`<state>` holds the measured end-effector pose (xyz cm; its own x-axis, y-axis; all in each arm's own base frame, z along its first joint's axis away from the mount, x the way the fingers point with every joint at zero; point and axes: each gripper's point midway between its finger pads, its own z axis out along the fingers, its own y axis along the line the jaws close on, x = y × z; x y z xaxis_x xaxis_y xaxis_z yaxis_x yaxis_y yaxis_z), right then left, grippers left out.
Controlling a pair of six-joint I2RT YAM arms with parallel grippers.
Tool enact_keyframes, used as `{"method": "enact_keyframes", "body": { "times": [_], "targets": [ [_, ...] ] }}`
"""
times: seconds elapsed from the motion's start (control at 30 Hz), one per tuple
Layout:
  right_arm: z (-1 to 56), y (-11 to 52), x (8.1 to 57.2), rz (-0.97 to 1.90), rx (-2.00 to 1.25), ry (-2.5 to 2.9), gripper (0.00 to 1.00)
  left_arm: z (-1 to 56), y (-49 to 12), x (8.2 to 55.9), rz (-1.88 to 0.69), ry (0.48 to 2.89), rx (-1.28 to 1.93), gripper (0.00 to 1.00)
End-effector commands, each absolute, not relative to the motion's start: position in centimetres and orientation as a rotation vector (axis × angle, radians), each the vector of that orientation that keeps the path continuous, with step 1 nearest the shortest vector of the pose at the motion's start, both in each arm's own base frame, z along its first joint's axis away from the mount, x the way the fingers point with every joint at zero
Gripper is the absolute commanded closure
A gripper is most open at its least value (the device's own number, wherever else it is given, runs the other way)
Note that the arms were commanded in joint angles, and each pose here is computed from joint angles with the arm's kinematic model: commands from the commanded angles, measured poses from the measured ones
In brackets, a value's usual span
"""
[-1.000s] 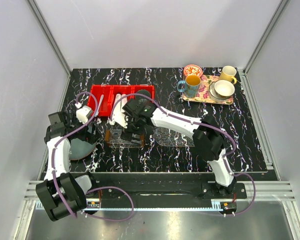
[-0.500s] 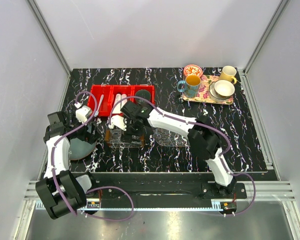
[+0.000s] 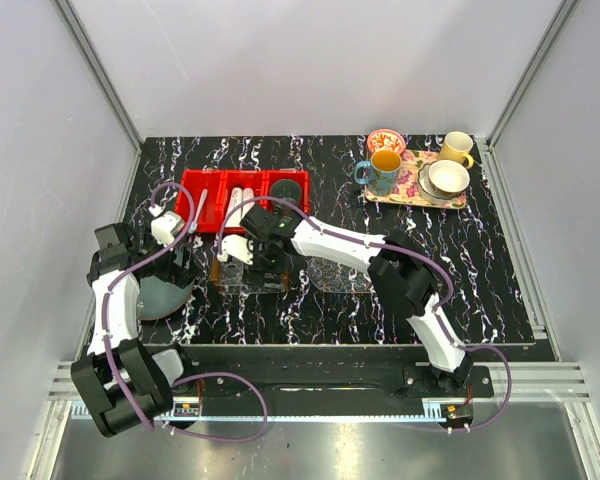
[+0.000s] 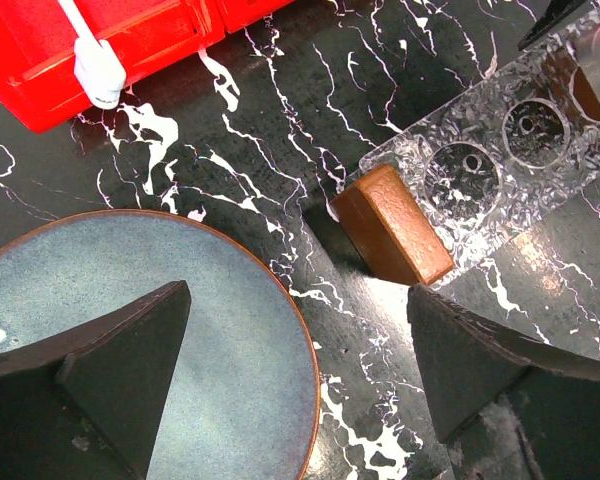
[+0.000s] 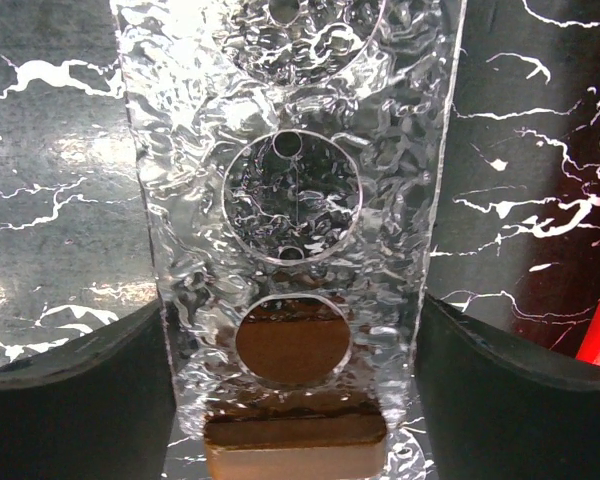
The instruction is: Prepare toiletry sets of a toothbrush and toothpaste on the tray
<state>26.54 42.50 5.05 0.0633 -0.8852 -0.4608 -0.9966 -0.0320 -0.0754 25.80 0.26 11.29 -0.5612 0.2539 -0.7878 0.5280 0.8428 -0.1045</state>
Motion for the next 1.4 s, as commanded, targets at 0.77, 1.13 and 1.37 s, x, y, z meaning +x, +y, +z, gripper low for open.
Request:
{"method": "enact_keyframes", "body": {
  "times": [0.77, 1.13, 1.37],
  "targets": [
    [11.9, 38.9, 26.7, 0.241, -1.928, 1.801, 0.61, 14.5, -0.1, 27.8, -0.427, 2.039, 0.613, 0.05],
    [14.0, 33.0, 27.4, 0.247, -1.846, 1.851, 0.68, 14.9, -0.6, 28.2, -0.478, 2.024, 0.611, 0.04],
    [14.8, 27.8, 28.8, 0.233, -1.775, 1.889, 0.7, 14.9, -0.6, 28.4, -0.494, 2.019, 0.617, 0.04]
  ]
}}
